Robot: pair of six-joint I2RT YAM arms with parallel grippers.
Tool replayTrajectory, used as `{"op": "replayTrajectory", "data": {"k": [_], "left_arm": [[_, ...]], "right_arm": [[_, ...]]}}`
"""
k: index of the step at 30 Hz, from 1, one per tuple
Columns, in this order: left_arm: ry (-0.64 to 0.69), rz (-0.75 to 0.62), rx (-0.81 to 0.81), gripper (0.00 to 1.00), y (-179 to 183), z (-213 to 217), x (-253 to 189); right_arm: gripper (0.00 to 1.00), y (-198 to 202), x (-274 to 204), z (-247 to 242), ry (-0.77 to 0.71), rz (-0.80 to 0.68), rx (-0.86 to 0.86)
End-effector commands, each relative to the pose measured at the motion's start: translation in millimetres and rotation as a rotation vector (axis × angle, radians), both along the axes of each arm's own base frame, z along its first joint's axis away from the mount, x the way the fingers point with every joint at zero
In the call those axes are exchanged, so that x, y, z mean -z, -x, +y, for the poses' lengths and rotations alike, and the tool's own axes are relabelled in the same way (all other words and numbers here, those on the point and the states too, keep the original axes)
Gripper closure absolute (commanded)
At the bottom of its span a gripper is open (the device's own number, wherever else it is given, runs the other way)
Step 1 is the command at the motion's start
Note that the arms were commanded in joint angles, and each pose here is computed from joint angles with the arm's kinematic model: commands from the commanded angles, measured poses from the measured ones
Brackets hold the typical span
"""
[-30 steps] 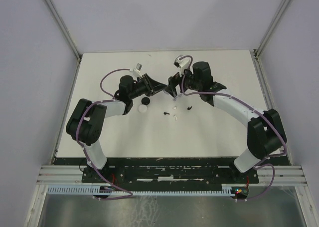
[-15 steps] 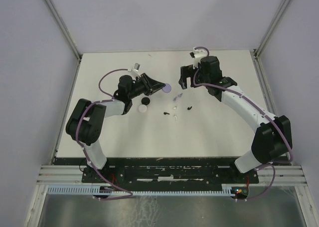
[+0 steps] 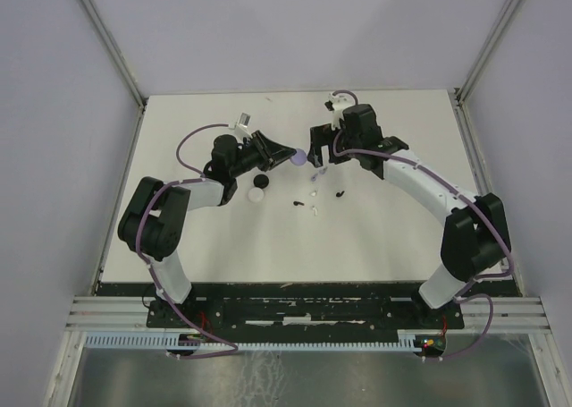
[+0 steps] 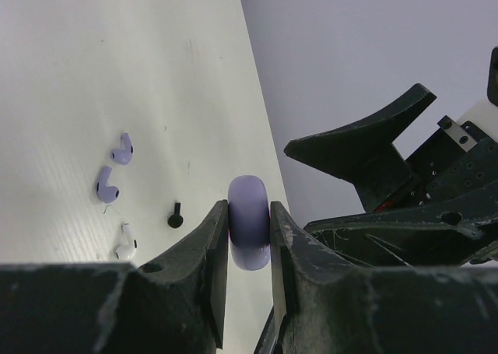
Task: Insert the wireless bluetooth earbuds into the charging case
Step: Open the charging case.
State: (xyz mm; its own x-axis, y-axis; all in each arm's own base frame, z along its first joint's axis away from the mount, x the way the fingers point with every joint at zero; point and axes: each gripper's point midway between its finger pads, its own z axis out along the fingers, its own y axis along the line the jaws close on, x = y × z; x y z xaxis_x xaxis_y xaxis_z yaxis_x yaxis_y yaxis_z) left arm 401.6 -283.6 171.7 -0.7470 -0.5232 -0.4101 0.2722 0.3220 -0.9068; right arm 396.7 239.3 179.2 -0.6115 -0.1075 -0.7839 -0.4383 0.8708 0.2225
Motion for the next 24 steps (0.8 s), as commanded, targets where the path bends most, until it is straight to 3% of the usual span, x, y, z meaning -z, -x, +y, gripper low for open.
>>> {"op": "replayTrajectory", "data": {"k": [1, 11, 24], "left_arm": [[0.051, -0.046, -0.003, 0.97, -1.8, -1.2, -26.4], [0.082, -0.050, 0.002, 0.97, 0.6, -1.9, -34.8], [0.161, -0.027, -0.030, 0.97, 0.0, 7.7, -42.2]], "right_arm": [[0.01, -12.6, -23.0, 22.6, -0.065, -0.053, -0.028], [0.01, -24.8, 10.8, 39.2, -0.065, 0.006, -0.021], [0.01, -31.6, 13.4, 25.8, -0.030, -0.025, 0.049]]}}
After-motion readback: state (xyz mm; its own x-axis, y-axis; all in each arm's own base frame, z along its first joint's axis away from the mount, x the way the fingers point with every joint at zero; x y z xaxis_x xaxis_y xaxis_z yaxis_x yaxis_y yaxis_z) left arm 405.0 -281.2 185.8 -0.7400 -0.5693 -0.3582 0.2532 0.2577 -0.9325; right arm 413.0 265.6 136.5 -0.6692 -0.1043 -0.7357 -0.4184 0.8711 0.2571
